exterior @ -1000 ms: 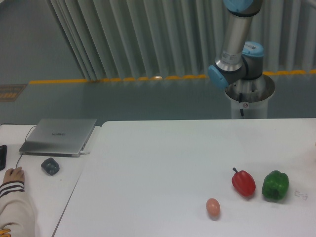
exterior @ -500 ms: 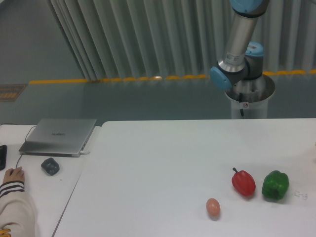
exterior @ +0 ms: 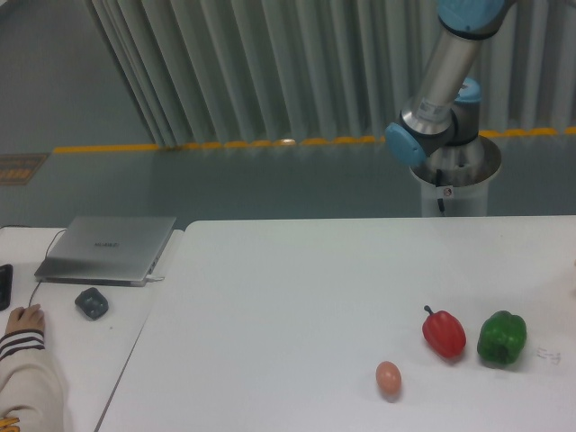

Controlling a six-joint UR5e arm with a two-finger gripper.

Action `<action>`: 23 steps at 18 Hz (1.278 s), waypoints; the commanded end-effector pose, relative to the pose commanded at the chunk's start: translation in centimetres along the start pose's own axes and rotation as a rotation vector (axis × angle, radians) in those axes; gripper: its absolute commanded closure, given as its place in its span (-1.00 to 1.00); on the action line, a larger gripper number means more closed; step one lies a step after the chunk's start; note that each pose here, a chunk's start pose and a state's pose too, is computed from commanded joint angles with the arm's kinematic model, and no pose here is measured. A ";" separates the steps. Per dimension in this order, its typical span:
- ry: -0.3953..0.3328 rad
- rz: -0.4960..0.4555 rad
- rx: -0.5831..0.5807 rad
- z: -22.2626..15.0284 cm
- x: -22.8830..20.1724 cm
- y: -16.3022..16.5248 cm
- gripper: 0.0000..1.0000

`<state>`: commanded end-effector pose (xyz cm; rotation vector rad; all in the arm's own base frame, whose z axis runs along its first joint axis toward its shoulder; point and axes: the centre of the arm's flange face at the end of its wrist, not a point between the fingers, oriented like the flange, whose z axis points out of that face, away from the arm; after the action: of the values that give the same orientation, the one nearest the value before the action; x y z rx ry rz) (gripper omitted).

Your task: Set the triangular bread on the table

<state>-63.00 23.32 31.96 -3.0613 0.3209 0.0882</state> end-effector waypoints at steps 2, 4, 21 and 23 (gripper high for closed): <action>-0.012 -0.004 -0.001 0.5 -0.3 0.0 -1.00; -0.017 -0.014 -0.001 1.1 -0.5 0.0 -1.00; -0.020 -0.016 -0.001 3.7 -1.2 0.1 -0.52; -0.021 -0.016 0.001 3.6 -1.2 0.1 -0.12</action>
<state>-64.40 23.75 28.43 -3.0594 0.2957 0.1198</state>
